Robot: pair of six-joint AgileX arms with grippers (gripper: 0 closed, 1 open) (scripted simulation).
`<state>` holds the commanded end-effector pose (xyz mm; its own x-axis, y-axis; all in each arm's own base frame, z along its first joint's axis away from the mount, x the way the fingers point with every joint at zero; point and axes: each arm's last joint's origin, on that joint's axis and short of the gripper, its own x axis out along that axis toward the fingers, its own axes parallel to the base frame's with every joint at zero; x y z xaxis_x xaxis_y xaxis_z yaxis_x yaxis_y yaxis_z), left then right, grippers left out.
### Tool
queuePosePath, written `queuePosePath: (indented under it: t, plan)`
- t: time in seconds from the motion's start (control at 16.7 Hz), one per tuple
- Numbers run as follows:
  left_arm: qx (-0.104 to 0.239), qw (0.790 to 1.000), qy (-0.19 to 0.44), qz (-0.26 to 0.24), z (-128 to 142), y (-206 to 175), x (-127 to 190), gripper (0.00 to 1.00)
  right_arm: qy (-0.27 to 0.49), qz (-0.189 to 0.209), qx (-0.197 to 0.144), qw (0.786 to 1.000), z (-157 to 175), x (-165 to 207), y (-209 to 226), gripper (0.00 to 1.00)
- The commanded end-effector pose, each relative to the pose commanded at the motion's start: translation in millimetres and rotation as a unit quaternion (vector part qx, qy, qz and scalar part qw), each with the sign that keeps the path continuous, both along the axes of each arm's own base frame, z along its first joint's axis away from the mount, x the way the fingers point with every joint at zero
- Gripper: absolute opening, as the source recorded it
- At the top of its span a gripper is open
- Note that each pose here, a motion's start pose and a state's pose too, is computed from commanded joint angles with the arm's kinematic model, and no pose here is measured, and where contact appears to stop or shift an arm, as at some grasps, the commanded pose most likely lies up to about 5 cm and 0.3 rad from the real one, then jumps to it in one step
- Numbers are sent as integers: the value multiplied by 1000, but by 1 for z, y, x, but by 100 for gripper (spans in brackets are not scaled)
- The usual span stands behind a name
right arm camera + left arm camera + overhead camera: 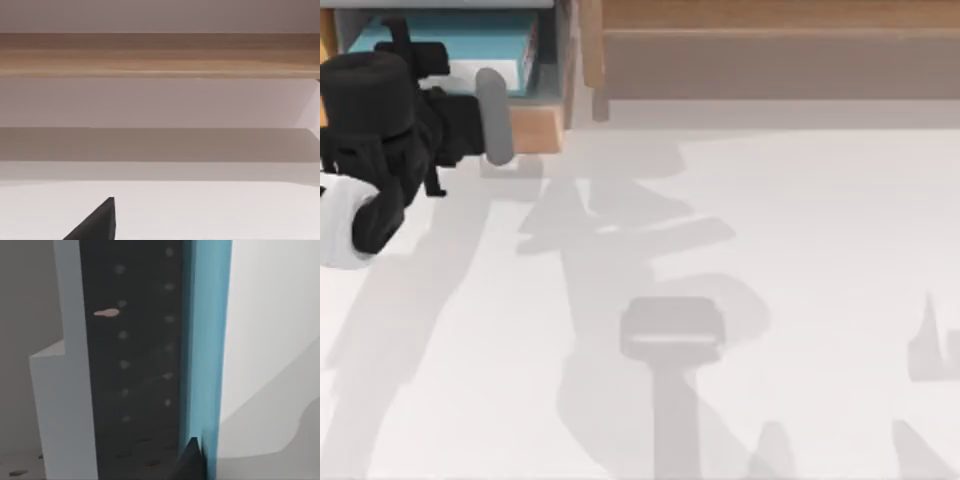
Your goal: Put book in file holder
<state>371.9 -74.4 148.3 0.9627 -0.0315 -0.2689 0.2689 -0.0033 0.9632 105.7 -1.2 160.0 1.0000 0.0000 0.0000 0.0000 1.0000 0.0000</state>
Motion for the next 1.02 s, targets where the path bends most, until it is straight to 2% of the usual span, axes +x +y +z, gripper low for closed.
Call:
queuePosePath:
  t: [0.72, 1.02]
  plan:
    - [0, 1000, 0, 0, 0, 0, 0, 98, 0, 0, 0, 1000, 0, 0, 0, 100]
    - [0, 1000, 0, 0, 0, 0, 0, 100, 0, 0, 0, 1000, 0, 0, 0, 100]
